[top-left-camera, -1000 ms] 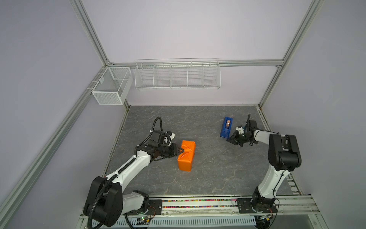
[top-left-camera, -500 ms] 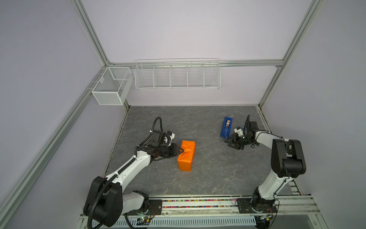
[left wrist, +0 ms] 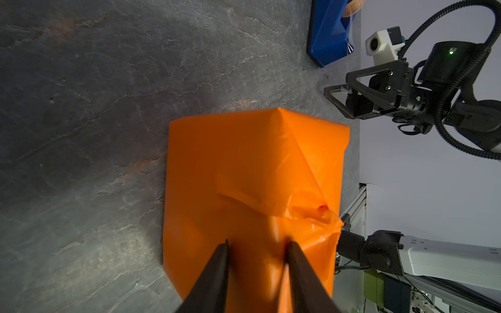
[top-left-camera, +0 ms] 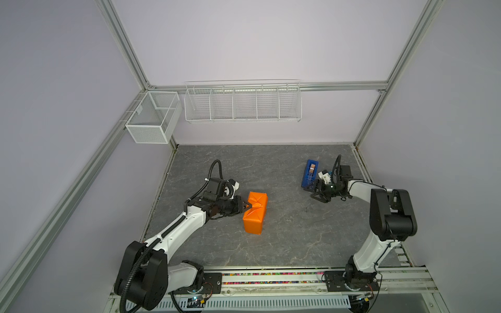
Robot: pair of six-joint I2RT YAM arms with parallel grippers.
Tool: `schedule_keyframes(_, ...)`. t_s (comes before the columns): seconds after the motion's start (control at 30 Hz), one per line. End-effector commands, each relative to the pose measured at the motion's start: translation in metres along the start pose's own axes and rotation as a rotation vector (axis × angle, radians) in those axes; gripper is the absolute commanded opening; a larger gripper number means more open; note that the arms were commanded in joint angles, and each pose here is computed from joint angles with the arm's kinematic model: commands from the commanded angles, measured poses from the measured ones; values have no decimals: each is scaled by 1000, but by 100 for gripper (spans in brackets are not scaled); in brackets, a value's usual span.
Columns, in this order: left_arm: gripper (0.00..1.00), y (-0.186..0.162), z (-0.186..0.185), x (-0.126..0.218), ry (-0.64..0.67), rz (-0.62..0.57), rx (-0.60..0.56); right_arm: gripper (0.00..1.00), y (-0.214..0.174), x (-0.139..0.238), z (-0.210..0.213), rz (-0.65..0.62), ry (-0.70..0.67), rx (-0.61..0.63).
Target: Wrap the gift box in paper
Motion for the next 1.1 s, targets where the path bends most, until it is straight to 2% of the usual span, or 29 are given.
schedule_keyframes(0.0, 36, -42, 21, -7, 95, 167, 74, 68, 13, 0, 17, -25, 101, 36)
schedule_keyframes(0.17, 36, -42, 21, -7, 96, 166, 73, 48, 22, -1, 18, -30, 109, 14)
schedule_keyframes(0.63, 36, -43, 22, -7, 98, 168, 76, 19, 23, -3, 14, -23, 101, -22)
schedule_keyframes(0.77, 36, -43, 22, -7, 96, 166, 73, 8, 22, -3, 13, -16, 99, -31)
schedule_keyframes(0.93, 36, -43, 22, -8, 97, 168, 76, 7, 18, -3, 5, -11, 19, -57)
schedule_keyframes(1.07, 36, -43, 22, -8, 96, 169, 75, 7, 8, -1, -13, 18, -155, -86)
Point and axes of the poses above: each gripper's point midway between its finger pads, its own x axis back along the fingers, its own z axis along the line the jaws close on, y = z × x, the point moved 4 cm from there along x, back along the fingers, and after that the axes turned 11 degrees about -x, right-handed, at the moved point
